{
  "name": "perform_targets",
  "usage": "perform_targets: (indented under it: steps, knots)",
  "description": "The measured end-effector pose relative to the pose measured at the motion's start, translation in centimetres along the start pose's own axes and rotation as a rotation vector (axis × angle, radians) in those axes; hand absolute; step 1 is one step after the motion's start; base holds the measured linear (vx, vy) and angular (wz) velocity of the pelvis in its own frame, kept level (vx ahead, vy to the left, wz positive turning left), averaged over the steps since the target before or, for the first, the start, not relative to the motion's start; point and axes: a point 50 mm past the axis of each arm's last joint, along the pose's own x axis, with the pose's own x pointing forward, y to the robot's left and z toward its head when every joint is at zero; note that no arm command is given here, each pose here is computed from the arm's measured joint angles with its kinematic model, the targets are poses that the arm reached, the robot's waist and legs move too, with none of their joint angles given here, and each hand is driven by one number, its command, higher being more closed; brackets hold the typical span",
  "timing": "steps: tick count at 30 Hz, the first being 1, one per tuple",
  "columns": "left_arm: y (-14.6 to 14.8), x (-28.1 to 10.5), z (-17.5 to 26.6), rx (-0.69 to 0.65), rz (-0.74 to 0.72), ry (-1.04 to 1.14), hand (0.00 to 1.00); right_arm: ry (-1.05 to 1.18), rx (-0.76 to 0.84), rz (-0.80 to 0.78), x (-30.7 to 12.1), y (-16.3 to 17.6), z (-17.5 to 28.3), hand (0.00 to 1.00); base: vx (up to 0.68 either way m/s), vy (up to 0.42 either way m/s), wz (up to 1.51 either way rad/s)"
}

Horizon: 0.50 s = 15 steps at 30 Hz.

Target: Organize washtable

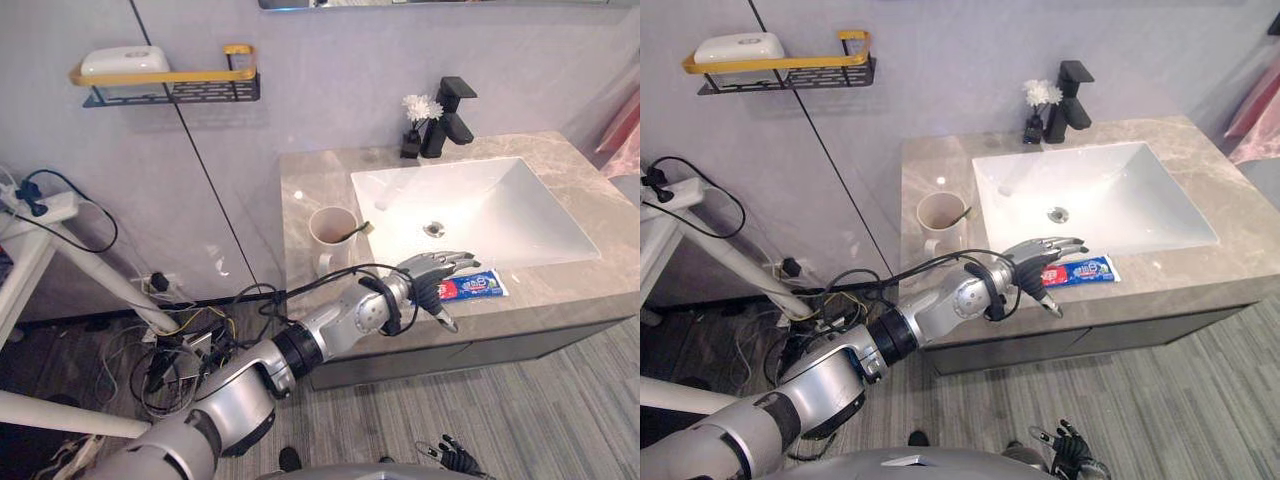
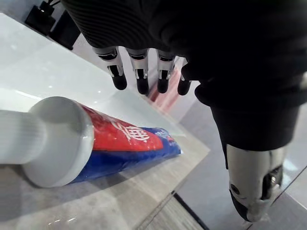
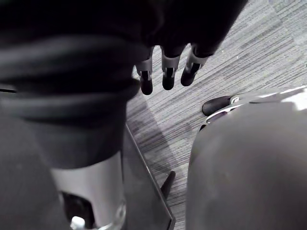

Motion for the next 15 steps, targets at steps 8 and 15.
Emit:
perform_targets:
  steps: [8,15]
  knots:
    - [-0.5,-0.2,-1.1,-0.005,-0.019,0.052,0.00,-0.018,-0.003,0.009,0.2,0.3,0.7,0.00,0.00,0.000,0.00]
    - [-1.0,-0.5,-1.4,-0.044,-0.002,0.071,1.00,-0.021,-0.005,0.010,0.3,0.4,0.8,0.00,0.00,0.000,0.00]
